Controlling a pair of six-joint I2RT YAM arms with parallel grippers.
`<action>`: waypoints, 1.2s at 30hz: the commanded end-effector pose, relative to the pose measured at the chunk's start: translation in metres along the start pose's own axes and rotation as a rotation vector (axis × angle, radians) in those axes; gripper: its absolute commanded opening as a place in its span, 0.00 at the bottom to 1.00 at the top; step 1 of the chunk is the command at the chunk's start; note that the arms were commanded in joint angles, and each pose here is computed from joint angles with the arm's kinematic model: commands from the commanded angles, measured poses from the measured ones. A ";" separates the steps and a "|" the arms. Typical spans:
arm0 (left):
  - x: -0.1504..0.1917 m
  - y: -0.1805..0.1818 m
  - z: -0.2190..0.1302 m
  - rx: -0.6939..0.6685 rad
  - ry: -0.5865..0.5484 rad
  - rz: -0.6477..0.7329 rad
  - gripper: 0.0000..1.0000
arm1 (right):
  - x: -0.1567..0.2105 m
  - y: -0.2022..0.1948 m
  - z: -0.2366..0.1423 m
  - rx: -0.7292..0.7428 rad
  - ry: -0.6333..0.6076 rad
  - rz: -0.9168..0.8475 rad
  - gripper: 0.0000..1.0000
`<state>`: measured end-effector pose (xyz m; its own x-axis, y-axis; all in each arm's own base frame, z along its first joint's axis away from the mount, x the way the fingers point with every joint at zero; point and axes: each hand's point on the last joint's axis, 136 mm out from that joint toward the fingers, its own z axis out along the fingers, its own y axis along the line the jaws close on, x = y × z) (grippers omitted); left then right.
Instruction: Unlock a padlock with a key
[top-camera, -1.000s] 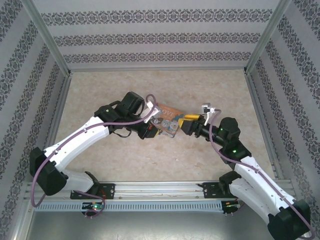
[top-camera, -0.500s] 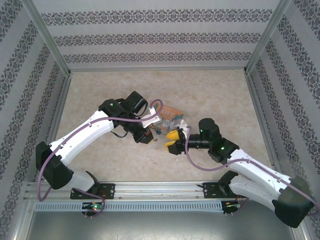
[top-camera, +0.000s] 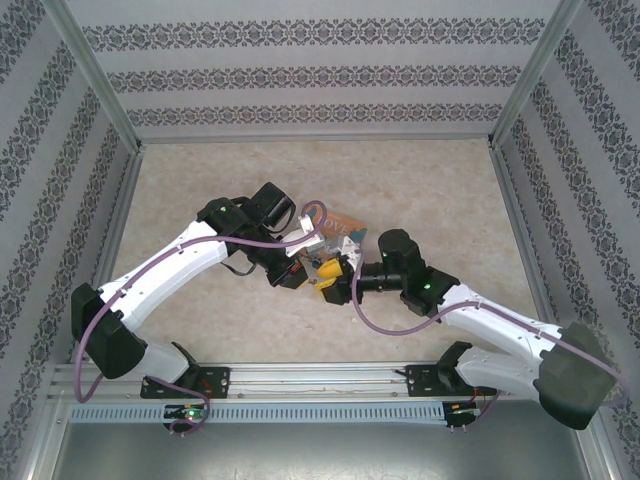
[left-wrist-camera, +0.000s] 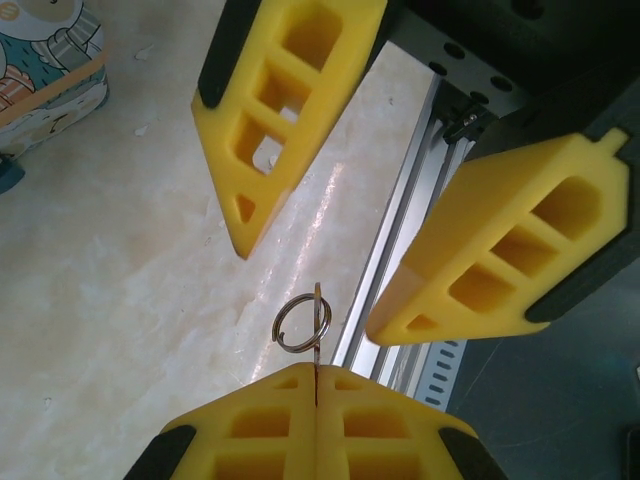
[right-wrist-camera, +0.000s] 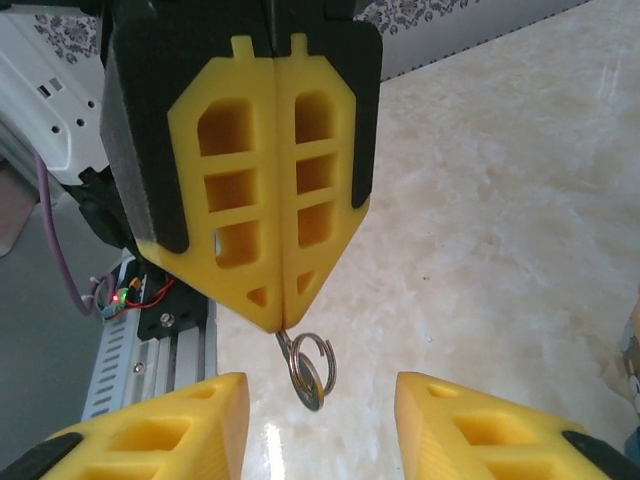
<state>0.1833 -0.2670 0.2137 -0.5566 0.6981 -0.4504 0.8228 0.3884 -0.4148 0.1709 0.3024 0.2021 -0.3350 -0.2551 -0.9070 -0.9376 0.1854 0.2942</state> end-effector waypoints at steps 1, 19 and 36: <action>0.000 -0.004 -0.005 0.023 -0.003 0.017 0.00 | -0.017 0.009 0.003 -0.043 -0.039 -0.061 0.39; -0.025 0.000 -0.022 -0.016 -0.170 0.001 0.24 | -0.022 0.007 -0.004 -0.016 -0.088 0.008 0.00; -0.074 0.026 -0.134 0.166 -1.123 -0.325 0.66 | -0.080 -0.034 -0.053 0.181 -0.558 0.417 0.00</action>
<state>0.2552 -0.2285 0.2837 -0.6717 -0.1845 -0.7175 0.5894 0.4537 -0.6684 0.2150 0.2763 0.2512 -0.5178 0.2164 -0.8277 -0.7403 0.3715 0.5603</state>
